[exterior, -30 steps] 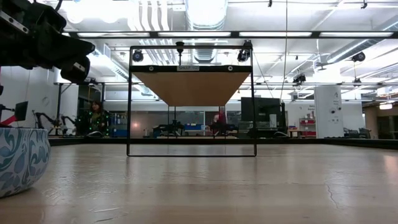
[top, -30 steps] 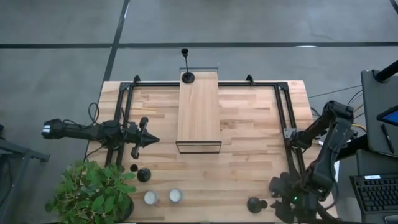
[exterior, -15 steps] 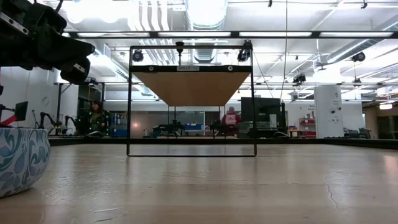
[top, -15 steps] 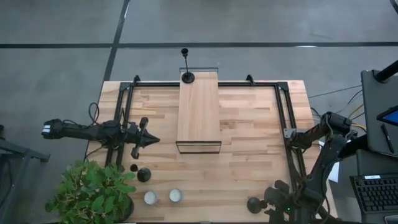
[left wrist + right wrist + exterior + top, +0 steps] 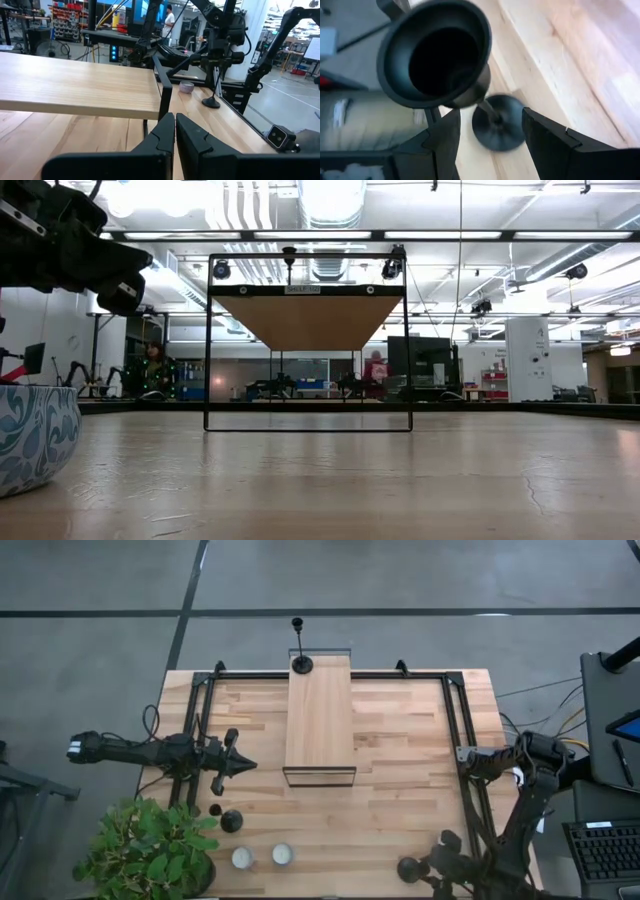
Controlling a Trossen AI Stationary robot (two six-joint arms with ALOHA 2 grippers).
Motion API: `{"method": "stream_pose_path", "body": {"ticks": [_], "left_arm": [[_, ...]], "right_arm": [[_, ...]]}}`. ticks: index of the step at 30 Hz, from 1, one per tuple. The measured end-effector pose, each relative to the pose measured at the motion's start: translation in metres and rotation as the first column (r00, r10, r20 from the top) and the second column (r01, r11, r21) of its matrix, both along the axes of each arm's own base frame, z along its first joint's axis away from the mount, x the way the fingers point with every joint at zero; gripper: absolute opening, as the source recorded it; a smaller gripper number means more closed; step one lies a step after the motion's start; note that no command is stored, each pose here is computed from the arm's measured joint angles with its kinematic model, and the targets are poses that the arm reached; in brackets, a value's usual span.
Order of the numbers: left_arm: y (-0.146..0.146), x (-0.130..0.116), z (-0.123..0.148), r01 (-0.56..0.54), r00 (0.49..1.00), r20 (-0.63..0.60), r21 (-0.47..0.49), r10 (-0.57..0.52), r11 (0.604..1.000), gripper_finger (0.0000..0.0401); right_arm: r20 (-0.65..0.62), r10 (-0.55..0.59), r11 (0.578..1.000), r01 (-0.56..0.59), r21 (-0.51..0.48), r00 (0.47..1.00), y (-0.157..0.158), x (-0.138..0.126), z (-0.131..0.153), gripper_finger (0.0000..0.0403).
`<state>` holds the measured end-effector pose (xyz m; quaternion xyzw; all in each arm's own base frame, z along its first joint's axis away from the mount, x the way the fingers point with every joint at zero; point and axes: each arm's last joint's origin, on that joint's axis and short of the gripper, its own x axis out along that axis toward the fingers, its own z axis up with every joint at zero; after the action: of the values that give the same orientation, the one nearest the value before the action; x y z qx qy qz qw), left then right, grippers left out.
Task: Pick & Place candle stick holders
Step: Align the right black candle holder with the other black candle holder on the shelf
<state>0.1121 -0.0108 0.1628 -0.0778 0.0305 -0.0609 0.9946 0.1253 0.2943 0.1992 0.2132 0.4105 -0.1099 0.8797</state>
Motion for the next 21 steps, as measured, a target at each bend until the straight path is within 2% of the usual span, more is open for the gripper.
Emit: {"method": "stream_pose_path", "body": {"ticks": [6, 13, 21], "left_arm": [[0.000, 0.000, 0.000, 0.000, 1.000, -0.004, 0.000, 0.000, 1.000, 0.0014], [0.000, 0.000, -0.001, 0.000, 1.000, -0.005, 0.000, 0.000, 1.000, 0.0014], [0.000, 0.000, -0.001, 0.000, 1.000, -0.008, 0.001, 0.000, 1.000, 0.0014]], "right_arm": [[0.098, -0.019, 0.998, 0.024, -0.052, 0.995, 0.005, -0.003, -0.010, 0.0185], [0.115, -0.021, 0.997, 0.030, -0.078, 0.993, 0.011, -0.001, -0.022, 0.0145], [0.213, 0.000, 0.994, 0.023, -0.103, 0.977, 0.015, -0.009, -0.021, 0.0095]]}}
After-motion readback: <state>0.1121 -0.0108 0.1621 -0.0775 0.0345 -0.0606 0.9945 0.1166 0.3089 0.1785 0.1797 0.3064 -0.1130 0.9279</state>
